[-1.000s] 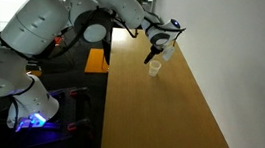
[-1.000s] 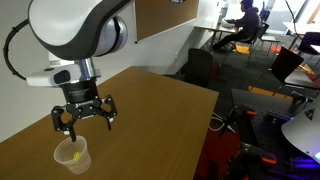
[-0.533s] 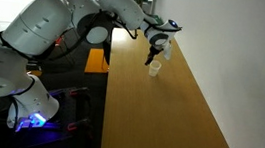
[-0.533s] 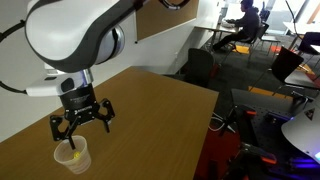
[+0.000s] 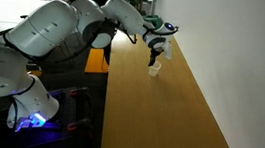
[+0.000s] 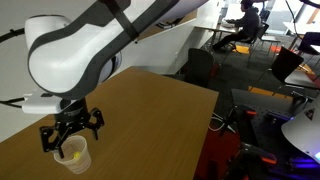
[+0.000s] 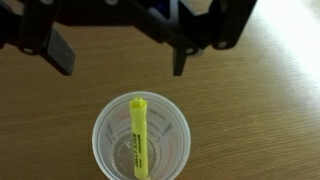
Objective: Remove the marker from the measuring cup and put it on the table
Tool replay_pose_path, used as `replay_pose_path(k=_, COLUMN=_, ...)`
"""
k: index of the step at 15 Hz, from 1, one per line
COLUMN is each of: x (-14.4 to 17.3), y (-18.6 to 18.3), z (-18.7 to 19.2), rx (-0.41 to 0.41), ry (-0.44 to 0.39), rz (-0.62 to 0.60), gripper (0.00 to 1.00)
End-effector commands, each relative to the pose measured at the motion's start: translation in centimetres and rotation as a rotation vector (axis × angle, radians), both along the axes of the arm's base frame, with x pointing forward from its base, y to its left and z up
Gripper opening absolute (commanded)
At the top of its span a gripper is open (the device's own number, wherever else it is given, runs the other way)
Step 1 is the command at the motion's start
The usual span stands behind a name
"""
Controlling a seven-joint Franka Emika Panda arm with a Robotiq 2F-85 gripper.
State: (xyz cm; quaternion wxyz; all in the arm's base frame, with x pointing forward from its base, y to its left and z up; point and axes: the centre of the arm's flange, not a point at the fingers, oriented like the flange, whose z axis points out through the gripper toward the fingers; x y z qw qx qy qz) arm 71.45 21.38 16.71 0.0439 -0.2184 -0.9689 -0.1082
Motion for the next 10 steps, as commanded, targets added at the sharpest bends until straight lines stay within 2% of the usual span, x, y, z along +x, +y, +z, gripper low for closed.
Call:
replay_pose_path(k=1, x=1.3, y=1.4, z=-0.9, rx=-0.063, ry=-0.093, rz=0.02, gripper=1.0)
replay_pose_path(k=5, x=0.6, y=2.4, z=-0.3, rx=-0.13, ry=-0.184, rz=0.043, gripper=1.0)
replay_pose_path(k=7, x=0.0, y=2.9, z=0.6, rx=-0.131, ry=-0.191, rz=0.058, gripper=1.0)
replay_pose_path(k=8, x=0.5, y=2.8, z=-0.8, rx=-0.111, ry=-0.156, rz=0.064, gripper=1.0)
replay_pose_path(k=10, x=0.4, y=3.1, z=-0.6, rx=-0.114, ry=-0.161, rz=0.073, gripper=1.0)
